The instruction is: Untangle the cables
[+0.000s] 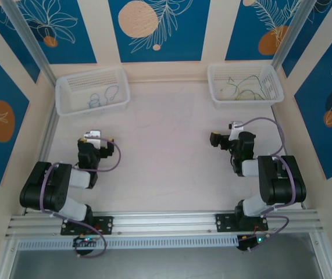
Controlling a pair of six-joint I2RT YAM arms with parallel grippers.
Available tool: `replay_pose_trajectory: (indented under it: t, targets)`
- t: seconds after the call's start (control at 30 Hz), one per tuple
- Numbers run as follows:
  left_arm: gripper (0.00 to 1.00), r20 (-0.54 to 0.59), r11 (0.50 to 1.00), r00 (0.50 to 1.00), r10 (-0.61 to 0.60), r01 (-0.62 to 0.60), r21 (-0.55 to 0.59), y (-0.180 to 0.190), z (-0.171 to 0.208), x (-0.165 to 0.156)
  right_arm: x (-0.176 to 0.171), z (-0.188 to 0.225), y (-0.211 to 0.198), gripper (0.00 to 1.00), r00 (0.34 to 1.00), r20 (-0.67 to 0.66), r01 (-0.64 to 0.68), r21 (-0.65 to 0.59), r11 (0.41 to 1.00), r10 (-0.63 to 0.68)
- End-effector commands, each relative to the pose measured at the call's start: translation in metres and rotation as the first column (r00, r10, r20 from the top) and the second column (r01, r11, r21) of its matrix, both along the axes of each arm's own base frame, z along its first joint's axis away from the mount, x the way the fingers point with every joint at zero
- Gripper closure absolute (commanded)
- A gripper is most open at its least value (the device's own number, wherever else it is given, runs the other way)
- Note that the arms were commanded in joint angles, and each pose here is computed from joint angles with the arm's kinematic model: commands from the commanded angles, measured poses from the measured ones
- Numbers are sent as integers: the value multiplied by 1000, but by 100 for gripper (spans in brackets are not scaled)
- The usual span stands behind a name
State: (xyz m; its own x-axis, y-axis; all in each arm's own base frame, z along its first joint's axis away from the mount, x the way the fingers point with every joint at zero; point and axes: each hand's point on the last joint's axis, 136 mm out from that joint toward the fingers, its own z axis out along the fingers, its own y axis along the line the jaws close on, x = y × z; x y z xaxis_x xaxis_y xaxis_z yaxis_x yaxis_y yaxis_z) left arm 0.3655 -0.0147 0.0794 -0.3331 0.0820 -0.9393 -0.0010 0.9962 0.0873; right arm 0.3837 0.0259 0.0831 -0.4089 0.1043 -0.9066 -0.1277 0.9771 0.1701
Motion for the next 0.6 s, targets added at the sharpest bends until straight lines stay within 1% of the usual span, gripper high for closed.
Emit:
replay_pose_trajectory:
  t: [0.0, 0.03, 0.1, 0.57]
  targets:
    - [0, -15, 995, 995, -101, 101, -6, -15, 10, 24, 11, 11, 6, 1, 999, 21, -42, 3, 999, 42]
    - [0, -47, 993, 992, -115, 115, -6, -18, 8, 30, 11, 12, 6, 1, 999, 25, -43, 3, 999, 43]
    - [0, -40, 998, 997, -68, 67, -22, -8, 8, 30, 12, 11, 6, 1, 999, 26, -30, -22, 999, 31]
    - [0, -50, 996, 995, -92, 91, -23, -12, 8, 30, 12, 10, 8, 1, 999, 20, -31, -26, 999, 32]
